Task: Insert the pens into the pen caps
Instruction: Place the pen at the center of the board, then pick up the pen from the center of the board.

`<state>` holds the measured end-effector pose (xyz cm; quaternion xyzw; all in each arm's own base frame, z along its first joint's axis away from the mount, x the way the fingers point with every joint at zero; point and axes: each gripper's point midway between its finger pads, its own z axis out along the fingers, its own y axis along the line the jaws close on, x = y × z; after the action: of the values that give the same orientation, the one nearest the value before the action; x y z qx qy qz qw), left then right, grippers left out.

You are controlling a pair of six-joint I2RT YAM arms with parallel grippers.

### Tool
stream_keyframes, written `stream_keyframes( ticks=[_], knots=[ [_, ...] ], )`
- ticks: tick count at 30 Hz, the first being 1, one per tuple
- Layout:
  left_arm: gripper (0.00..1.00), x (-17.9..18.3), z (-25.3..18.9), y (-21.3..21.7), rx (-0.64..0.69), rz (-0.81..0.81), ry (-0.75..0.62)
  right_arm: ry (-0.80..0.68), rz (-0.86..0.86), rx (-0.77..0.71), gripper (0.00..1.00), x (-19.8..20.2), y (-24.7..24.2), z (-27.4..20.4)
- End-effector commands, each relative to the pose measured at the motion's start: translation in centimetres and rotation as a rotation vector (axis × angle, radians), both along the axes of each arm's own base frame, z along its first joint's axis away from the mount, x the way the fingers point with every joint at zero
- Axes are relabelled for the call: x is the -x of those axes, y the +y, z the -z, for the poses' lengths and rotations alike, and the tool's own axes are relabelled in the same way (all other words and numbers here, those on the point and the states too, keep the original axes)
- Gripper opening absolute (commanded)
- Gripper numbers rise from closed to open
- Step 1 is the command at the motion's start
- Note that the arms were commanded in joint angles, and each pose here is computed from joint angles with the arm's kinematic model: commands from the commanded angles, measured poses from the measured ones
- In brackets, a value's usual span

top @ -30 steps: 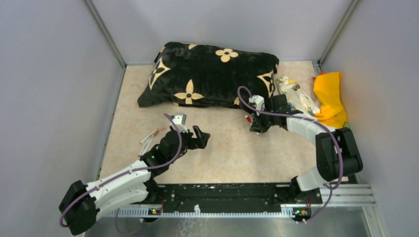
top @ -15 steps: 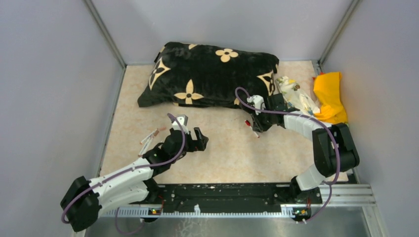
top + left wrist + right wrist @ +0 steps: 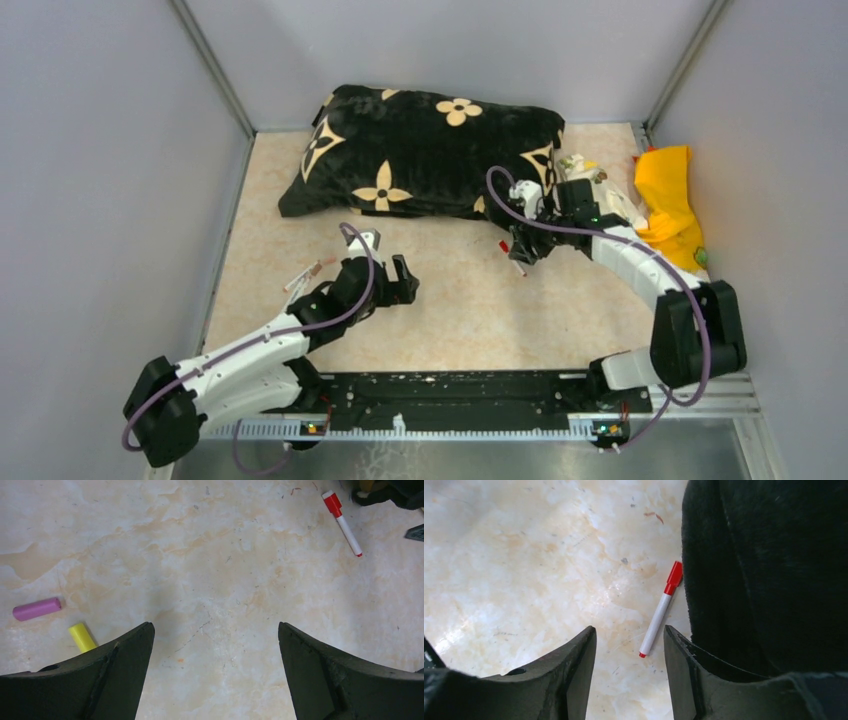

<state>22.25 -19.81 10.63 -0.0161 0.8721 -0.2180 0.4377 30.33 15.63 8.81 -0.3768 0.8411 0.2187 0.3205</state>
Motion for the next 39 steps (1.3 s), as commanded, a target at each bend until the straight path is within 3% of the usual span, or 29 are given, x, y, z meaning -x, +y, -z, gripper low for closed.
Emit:
stream_keyframes(
  ticks=[1,5,8,10,14,19,22,27,30,39],
  knots=[
    [0.98,0.0,-0.7,1.4,-0.028,-0.055,-0.001,-0.141,-0.122,-0.135,0.53,0.5,1.6,-5.9],
    [0.87,-0.6,-1.8,3.1,-0.066,-0.102,-0.048,-0.145,-0.174,-0.189,0.54,1.5,2.5,-6.9],
    [0.82,-1.6,-4.2,3.9,-0.089,-0.049,-0.122,-0.142,-0.198,-0.210,0.54,2.0,3.0,-7.3],
    [0.84,-2.5,-6.1,4.7,-0.142,-0.006,-0.177,-0.149,-0.215,-0.217,0.54,2.3,3.4,-7.6],
    [0.98,-4.2,-8.0,6.7,-0.352,0.089,-0.204,-0.158,-0.235,-0.229,0.54,2.8,3.9,-7.9],
    [0.95,-5.2,-4.7,9.8,-0.609,0.294,-0.112,-0.174,-0.237,-0.237,0.54,2.9,3.9,-8.4],
    [0.90,-4.9,-1.7,12.4,-0.676,0.350,-0.018,-0.190,-0.220,-0.225,0.54,2.7,3.7,-8.3],
    [0.83,-4.1,0.5,12.9,-0.781,0.513,-0.042,-0.180,-0.209,-0.216,0.54,2.5,3.6,-7.9],
    [0.81,-3.8,2.2,13.1,-0.782,0.544,-0.007,-0.172,-0.214,-0.220,0.54,2.6,3.8,-7.7],
    [0.62,-4.4,5.5,15.6,-0.781,0.538,0.156,-0.178,-0.228,-0.222,0.54,2.8,4.2,-7.9]
  ],
)
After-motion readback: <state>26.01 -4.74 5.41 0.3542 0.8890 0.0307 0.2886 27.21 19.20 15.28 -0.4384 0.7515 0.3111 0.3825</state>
